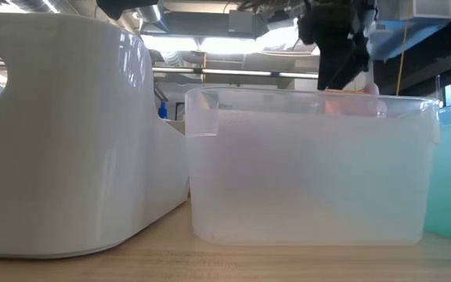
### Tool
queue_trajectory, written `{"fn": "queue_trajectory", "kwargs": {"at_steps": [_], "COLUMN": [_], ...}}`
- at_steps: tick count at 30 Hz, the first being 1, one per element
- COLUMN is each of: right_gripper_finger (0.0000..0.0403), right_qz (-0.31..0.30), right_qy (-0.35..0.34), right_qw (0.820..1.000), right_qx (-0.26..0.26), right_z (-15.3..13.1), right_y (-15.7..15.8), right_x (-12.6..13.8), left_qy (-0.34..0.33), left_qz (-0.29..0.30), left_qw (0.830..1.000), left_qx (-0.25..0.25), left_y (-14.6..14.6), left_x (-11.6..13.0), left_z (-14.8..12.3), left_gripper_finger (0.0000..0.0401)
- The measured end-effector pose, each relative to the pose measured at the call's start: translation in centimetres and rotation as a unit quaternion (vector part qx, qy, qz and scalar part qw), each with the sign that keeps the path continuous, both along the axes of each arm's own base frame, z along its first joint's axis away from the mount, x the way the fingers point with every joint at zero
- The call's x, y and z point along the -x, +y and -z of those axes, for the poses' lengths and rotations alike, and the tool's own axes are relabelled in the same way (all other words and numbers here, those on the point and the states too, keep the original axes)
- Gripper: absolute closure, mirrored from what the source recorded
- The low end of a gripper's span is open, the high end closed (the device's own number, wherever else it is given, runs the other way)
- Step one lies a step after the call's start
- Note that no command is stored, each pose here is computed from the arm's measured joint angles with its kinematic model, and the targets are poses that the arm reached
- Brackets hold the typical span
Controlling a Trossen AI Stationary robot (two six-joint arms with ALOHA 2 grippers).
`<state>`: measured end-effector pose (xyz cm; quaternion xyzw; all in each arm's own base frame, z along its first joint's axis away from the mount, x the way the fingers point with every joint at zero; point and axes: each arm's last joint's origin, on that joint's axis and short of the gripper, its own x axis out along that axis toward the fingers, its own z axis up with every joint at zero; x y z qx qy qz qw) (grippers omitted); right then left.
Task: Pick & Place Kitchen Items
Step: Put the green cereal box into the blue bin
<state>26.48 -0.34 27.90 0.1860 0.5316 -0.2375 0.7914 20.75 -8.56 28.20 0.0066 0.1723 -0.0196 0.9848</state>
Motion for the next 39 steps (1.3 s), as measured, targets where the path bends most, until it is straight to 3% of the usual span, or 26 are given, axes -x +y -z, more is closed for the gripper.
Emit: {"fn": "queue_trajectory", "kwargs": {"at_steps": [10,39], "right_gripper_finger": [0.0141,0.0141], "right_qz": [0.039,0.042], "right_qy": [0.009,-0.008], "right_qw": [0.999,0.999], "right_qx": [-0.012,-0.021], "right_z": [2.1,5.3], "right_y": [-0.4,-0.6], "right_x": [0.3,0.4], "left_qy": [0.028,0.040], "left_qz": [0.005,0.025], "left_qw": [1.000,0.999], "left_qx": [-0.011,-0.001], "left_y": [0.1,-1.0], "left_x": [0.2,0.8], "left_z": [0.5,0.7], "left_gripper_finger": [0.0079,0.0079]}}
